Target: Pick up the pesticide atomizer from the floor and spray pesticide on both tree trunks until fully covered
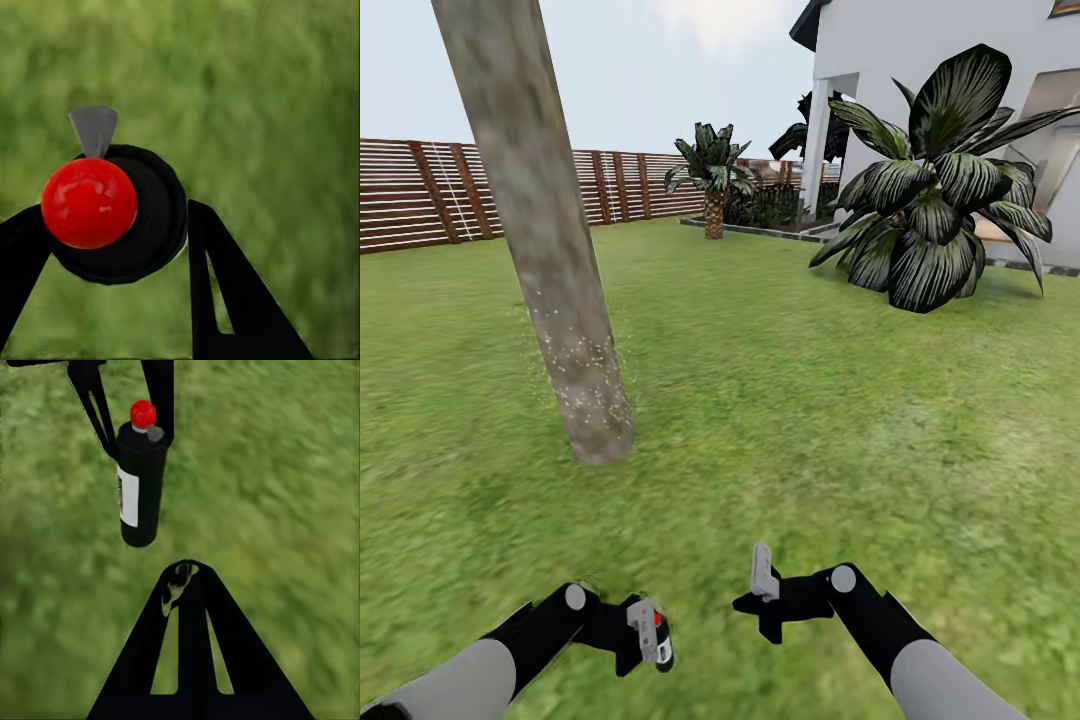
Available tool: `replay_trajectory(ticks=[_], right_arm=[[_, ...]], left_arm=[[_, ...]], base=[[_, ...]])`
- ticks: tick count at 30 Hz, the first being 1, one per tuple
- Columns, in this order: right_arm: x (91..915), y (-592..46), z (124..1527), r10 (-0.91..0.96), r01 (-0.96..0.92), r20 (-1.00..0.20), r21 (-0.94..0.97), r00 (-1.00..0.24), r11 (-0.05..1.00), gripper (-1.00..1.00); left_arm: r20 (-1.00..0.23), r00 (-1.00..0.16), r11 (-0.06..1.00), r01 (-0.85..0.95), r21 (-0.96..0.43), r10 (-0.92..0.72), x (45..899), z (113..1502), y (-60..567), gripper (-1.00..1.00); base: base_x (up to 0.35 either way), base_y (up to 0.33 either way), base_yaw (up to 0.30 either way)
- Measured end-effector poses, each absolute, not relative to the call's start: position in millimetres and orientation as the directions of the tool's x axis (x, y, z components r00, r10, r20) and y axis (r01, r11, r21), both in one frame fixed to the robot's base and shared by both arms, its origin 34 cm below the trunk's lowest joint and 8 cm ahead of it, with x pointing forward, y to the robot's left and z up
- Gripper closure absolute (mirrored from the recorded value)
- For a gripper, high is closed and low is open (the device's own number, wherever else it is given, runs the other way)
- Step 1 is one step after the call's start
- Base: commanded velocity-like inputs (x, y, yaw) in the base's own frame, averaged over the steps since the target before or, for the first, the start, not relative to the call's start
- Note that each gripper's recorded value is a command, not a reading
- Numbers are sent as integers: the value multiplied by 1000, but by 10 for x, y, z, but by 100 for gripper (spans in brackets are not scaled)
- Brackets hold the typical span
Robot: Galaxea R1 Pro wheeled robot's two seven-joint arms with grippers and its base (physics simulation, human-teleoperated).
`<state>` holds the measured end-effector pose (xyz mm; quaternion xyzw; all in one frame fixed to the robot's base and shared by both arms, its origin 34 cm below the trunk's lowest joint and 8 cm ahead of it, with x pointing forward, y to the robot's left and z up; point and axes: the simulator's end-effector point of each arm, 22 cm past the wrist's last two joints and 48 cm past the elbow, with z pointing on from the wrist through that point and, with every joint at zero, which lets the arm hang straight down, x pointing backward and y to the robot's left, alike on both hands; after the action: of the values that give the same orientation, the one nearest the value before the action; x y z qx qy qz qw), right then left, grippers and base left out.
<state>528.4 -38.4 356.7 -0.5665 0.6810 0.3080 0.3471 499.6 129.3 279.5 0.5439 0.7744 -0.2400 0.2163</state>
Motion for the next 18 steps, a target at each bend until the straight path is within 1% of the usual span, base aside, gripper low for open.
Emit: replay_trajectory(ticks=[4,6,7,9,11,12,14,16,17,18], right_arm=[[5272,-402,3542,-561,-985,-819,29,-122,171,100],[5277,-441,3530,-564,-984,-816,28,-123,174,100],[5278,-463,3520,-566,-984,-815,29,-125,176,-100],[5181,-525,3403,-573,-980,-803,67,-163,186,-100],[5027,-610,3210,-583,-969,-780,122,-227,214,-100],[5080,-701,3118,-588,-957,-768,110,-252,267,-100],[5205,-978,2945,-601,-924,-740,69,-300,376,-100],[5025,-1213,2682,-599,-885,-697,112,-394,452,-100],[4996,-1306,2627,-590,-868,-688,120,-423,481,-100],[5105,-1568,2587,-553,-818,-694,91,-461,568,-100]], left_arm=[[-500,-393,372,917,-145,772,4838,2568,2177,100],[-473,-492,476,864,-162,731,4779,2480,2500,100],[-473,-531,530,835,-148,703,4823,2455,2600,100],[-466,-602,643,761,-88,649,4884,2354,2842,100],[-529,-695,819,574,0,487,5193,2368,3097,100],[-549,-723,875,483,33,420,5257,2357,3217,100],[-571,-744,928,363,91,347,5351,2359,3384,100],[-602,-748,959,249,137,280,5347,2311,3340,100],[-618,-743,966,211,147,256,5317,2296,3318,100],[-648,-730,976,134,174,216,5226,2280,3365,100]], base=[[0,0,0],[0,0,0],[0,0,0],[0,0,0],[0,0,0],[0,0,0],[0,0,0],[0,0,0],[0,0,0],[0,0,0]])
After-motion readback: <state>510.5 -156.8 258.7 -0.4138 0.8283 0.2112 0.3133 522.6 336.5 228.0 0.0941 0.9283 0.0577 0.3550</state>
